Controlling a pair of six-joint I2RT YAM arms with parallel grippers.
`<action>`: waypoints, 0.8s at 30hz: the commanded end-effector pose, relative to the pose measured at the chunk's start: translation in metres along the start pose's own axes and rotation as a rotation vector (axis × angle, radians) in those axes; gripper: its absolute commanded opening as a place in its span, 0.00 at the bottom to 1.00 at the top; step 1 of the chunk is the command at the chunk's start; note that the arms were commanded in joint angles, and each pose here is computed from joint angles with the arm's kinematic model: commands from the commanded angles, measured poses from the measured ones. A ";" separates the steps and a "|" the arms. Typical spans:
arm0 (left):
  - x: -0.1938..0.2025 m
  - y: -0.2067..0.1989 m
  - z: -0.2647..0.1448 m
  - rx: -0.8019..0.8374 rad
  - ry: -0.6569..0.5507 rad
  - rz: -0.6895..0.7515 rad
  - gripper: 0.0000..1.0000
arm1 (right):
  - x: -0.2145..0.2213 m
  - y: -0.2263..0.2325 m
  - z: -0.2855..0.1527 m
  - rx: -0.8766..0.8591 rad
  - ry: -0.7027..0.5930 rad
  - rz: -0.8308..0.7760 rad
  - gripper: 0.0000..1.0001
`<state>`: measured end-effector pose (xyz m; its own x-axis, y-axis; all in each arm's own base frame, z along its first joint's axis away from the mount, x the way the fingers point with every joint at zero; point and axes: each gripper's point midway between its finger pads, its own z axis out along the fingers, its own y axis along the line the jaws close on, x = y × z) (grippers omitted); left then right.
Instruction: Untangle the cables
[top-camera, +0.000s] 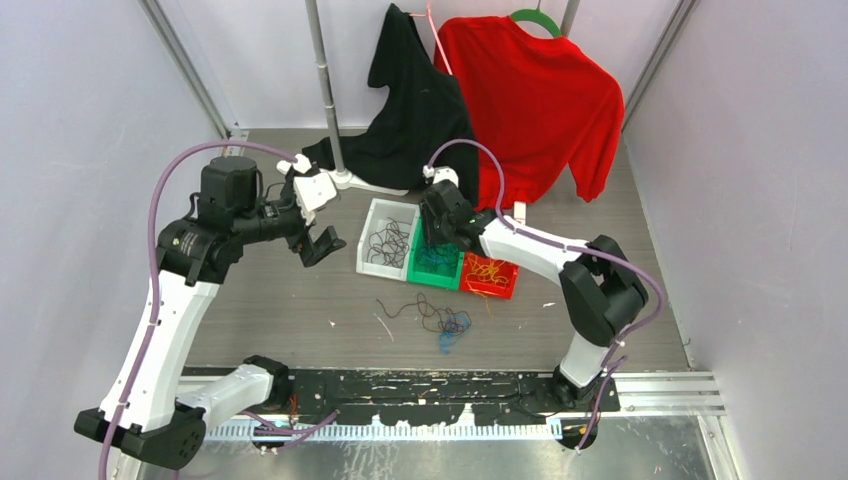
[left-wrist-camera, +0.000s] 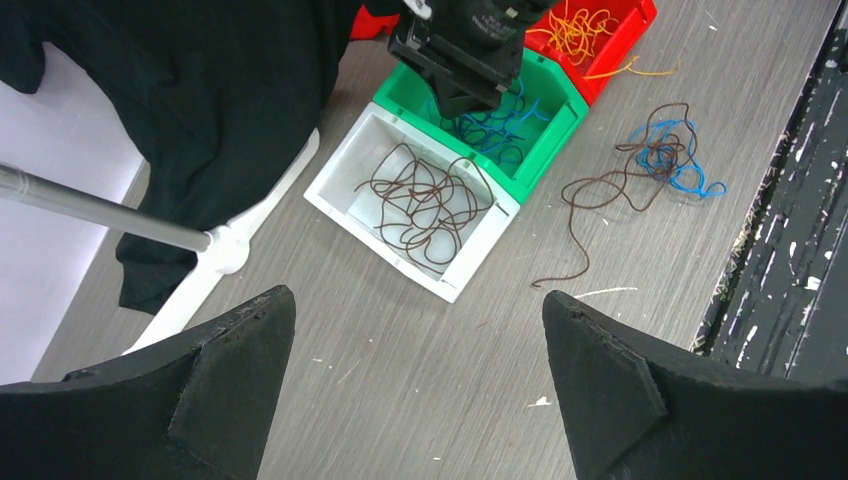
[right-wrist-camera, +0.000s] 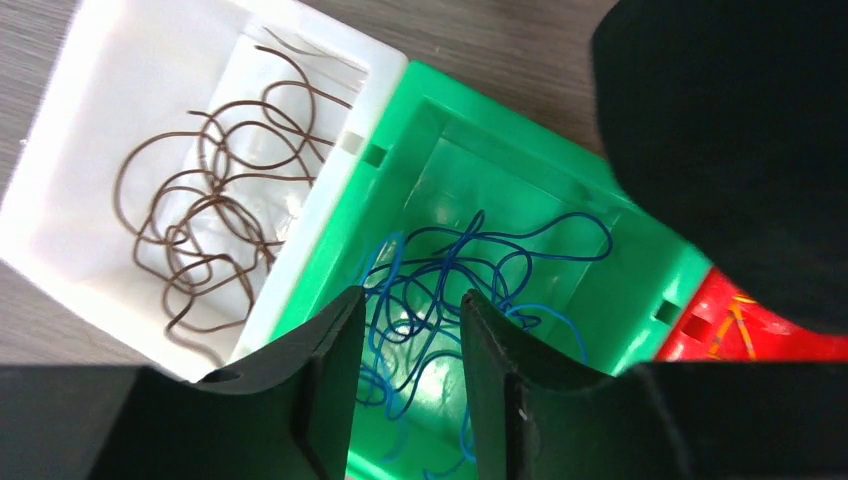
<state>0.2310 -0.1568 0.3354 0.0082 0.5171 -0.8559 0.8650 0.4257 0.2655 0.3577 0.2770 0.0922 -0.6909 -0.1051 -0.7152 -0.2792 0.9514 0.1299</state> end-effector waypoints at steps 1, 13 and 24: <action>-0.008 0.003 -0.007 -0.017 -0.014 0.032 0.93 | -0.073 0.006 -0.060 0.013 -0.216 -0.002 0.48; -0.013 0.007 -0.010 -0.030 -0.021 0.053 0.93 | -0.064 -0.019 -0.130 0.070 -0.235 -0.009 0.71; -0.011 0.008 -0.009 -0.026 -0.006 0.047 0.93 | 0.050 -0.002 -0.175 -0.037 -0.058 0.033 0.80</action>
<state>0.2323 -0.1544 0.3391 0.0279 0.5350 -0.8444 0.8605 0.4171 0.2927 0.2376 0.2272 0.1954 -0.5910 -0.0785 -0.8029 -0.3184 0.9371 0.1428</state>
